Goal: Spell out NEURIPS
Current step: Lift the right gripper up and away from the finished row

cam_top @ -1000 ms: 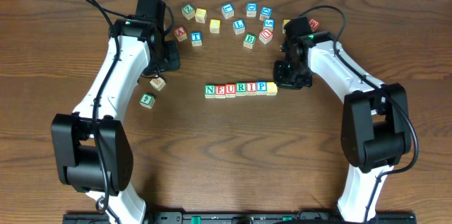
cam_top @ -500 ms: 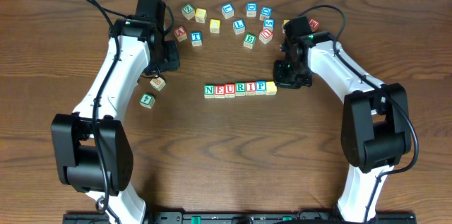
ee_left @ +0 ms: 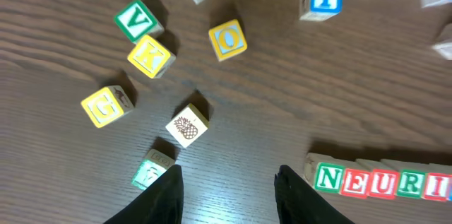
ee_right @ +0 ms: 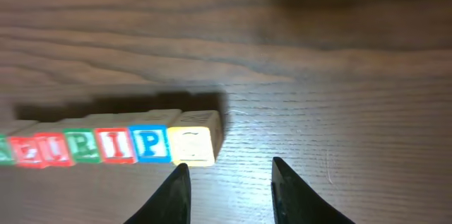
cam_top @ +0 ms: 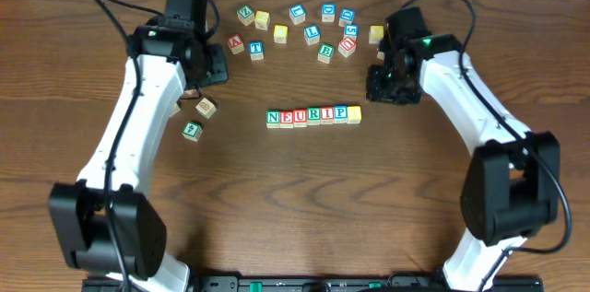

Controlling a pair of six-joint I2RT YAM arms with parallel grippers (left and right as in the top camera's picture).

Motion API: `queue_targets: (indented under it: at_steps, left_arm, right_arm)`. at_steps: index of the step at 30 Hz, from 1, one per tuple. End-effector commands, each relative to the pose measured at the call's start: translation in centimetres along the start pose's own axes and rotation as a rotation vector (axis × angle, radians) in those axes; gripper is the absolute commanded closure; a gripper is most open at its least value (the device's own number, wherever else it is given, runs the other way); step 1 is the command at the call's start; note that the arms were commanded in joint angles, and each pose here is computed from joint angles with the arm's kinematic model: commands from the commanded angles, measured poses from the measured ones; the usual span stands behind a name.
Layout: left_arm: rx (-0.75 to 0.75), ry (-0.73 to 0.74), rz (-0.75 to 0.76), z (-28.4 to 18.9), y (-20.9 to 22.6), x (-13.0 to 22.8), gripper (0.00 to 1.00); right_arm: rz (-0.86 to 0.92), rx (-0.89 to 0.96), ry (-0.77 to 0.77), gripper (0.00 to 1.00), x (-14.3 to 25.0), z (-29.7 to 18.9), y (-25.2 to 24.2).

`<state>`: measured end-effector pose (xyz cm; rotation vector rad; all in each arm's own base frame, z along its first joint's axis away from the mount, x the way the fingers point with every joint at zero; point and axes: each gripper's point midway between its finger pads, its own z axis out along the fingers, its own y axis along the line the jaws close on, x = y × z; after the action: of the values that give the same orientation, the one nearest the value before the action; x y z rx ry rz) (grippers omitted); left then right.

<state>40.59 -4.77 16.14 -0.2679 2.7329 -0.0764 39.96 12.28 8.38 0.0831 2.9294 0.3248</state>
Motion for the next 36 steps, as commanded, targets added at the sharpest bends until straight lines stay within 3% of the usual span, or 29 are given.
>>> queue_targets:
  at_steps: [1,36]
  left_arm:
    - [-0.001,-0.055,0.012,-1.9,0.1,-1.1,0.58]
    - [-0.036,-0.105,0.012,-3.9,1.0,-1.4,0.58]
  right_arm:
    - [-0.013,-0.015,-0.046,0.67,-0.8,-1.9,0.4]
    - [-0.036,-0.018,-0.042,0.65,-0.4,-2.1,1.0]
